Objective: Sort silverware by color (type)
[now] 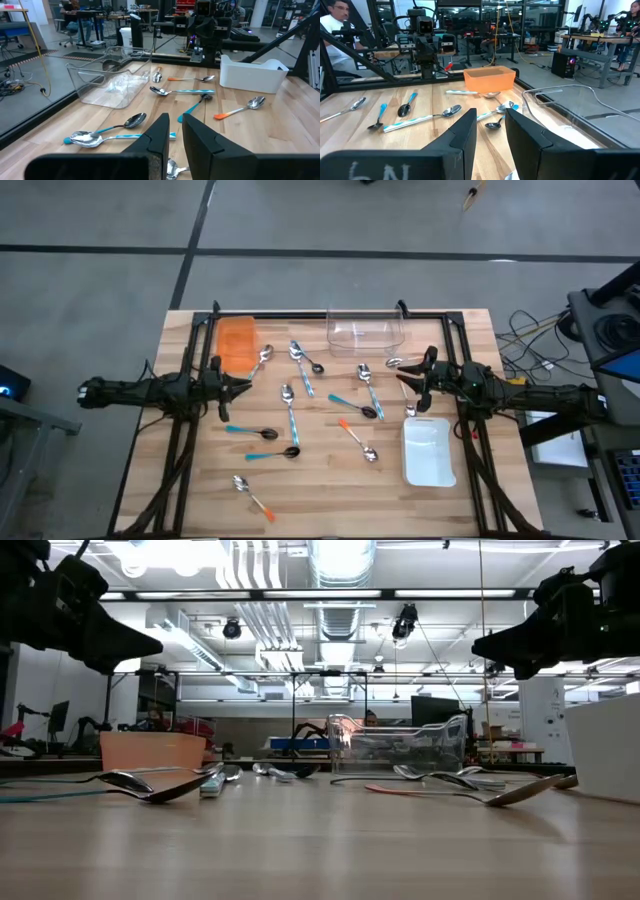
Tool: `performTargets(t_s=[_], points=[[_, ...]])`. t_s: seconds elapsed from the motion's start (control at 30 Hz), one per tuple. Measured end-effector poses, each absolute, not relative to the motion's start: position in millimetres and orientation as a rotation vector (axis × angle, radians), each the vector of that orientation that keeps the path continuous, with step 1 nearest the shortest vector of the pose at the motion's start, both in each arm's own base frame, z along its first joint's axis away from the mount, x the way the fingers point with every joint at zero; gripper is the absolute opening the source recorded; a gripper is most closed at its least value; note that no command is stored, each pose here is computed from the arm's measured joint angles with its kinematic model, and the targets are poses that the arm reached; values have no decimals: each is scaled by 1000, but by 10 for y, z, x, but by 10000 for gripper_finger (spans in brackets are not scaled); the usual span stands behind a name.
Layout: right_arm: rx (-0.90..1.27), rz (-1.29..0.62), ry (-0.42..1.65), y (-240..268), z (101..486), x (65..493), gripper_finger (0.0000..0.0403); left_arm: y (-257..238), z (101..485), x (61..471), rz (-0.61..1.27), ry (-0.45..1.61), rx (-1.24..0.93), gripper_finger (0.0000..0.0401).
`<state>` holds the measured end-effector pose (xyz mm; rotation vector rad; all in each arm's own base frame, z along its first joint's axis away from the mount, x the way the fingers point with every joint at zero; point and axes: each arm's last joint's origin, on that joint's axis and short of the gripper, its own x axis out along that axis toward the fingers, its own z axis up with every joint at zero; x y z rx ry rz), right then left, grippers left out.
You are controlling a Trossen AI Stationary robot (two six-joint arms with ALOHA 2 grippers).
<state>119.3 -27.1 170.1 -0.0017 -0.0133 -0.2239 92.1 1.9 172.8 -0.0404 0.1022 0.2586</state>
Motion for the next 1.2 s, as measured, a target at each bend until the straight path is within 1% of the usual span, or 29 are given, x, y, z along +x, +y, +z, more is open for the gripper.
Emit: performTargets(t_s=[1.1,1.13,1.2], points=[[-2,-224,-14,-271,1702,1193,93,19,1729,920,259,102,-40,36],[-2,-224,-14,-271,1701,1192,93,19,1727,920,259,108,-7,36],[-2,-224,-13,-271,1701,1193,93,26,1726,917,273,137,175,36]])
